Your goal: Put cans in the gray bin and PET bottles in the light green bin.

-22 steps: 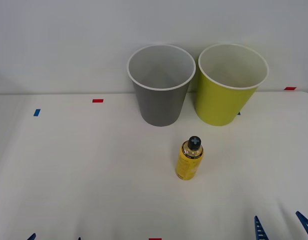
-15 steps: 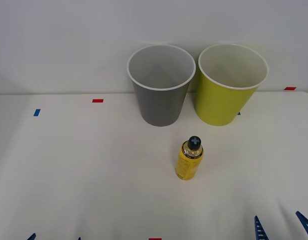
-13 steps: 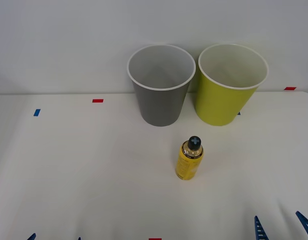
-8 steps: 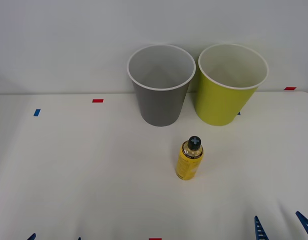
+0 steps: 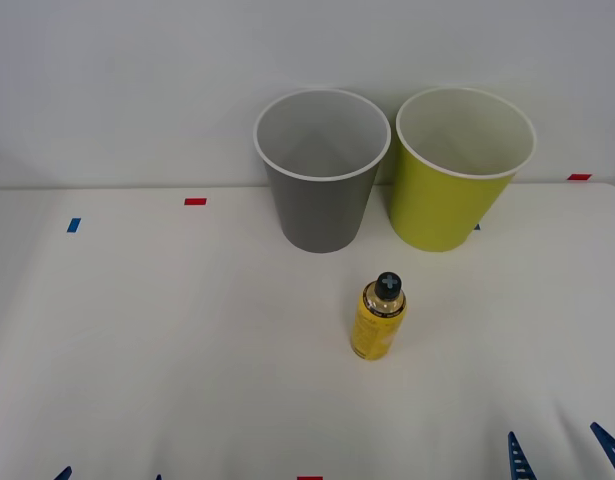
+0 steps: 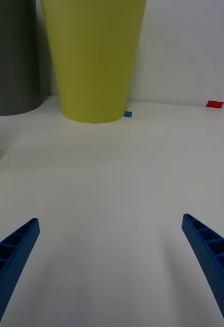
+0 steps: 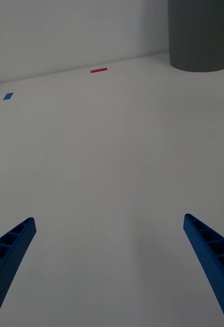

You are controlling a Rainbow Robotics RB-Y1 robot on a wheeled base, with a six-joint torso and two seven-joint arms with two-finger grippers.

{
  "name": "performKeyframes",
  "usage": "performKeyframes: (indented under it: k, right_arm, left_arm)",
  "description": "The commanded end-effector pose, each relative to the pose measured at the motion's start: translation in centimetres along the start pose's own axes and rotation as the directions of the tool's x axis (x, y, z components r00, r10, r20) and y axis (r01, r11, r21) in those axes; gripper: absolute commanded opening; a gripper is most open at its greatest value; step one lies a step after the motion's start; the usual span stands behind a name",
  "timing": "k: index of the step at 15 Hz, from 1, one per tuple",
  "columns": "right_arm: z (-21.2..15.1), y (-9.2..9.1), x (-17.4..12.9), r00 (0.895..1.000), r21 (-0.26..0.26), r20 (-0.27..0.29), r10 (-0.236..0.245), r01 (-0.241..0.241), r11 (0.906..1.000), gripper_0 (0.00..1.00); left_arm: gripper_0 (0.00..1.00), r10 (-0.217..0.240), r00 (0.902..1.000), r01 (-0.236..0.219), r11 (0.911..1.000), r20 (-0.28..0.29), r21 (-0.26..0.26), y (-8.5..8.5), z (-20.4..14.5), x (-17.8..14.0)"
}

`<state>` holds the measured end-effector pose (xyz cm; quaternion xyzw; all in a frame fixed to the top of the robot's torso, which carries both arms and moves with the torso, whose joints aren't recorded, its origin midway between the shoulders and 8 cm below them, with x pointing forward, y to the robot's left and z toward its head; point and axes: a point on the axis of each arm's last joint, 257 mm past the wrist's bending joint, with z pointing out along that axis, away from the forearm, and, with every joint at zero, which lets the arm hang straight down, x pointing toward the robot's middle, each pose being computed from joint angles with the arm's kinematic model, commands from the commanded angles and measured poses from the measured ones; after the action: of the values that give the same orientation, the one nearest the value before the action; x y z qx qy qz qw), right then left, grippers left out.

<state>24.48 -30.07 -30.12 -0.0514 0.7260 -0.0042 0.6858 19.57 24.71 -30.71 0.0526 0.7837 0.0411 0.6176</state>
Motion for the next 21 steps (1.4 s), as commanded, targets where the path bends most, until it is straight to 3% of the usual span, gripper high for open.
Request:
performKeyframes:
  k: [1,15,16,21]
  right_arm:
    - [0.0,0.0,0.0,1.0,0.0,0.0,0.0,0.0,1.0,0.97]
    - [0.0,0.0,0.0,1.0,0.0,0.0,0.0,0.0,1.0,0.97]
    - [0.0,0.2,1.7,0.999,0.011,-0.035,0.014,-0.014,0.9998,0.97]
    - [0.1,1.1,-0.4,0.999,-0.008,0.05,0.019,-0.019,0.9998,0.97]
  left_arm:
    - [1.0,0.0,1.0,0.0,1.0,0.0,0.0,0.0,0.0,0.0]
    - [1.0,0.0,1.0,0.0,1.0,0.0,0.0,0.0,0.0,0.0]
    - [1.0,0.0,1.0,0.0,1.0,0.0,0.0,0.0,0.0,0.0]
    - [1.0,0.0,1.0,0.0,1.0,0.0,0.0,0.0,0.0,0.0]
